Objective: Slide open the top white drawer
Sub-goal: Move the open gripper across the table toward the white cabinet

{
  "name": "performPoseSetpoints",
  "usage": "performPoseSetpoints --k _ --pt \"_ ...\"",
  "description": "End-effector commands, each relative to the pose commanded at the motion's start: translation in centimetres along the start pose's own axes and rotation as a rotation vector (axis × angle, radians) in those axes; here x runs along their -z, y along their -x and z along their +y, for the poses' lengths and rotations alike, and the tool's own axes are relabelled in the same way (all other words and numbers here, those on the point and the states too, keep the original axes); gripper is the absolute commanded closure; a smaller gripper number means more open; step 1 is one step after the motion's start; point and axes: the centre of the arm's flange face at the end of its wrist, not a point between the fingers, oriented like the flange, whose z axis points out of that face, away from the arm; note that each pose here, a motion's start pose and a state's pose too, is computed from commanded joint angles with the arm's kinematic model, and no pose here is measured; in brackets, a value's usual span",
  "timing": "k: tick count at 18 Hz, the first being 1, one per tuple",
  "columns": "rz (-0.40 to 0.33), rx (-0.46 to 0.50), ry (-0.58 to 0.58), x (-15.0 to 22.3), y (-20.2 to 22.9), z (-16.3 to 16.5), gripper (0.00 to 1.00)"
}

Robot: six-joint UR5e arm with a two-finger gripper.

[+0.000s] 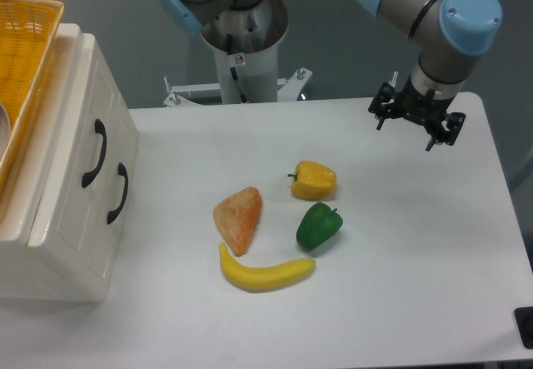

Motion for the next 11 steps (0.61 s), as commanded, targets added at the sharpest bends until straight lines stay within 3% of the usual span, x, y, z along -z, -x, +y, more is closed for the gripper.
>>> performPoseSetpoints --k 11 --pt "0.017 -0.024 0.027 -1.0 -2.5 -3.3 0.0"
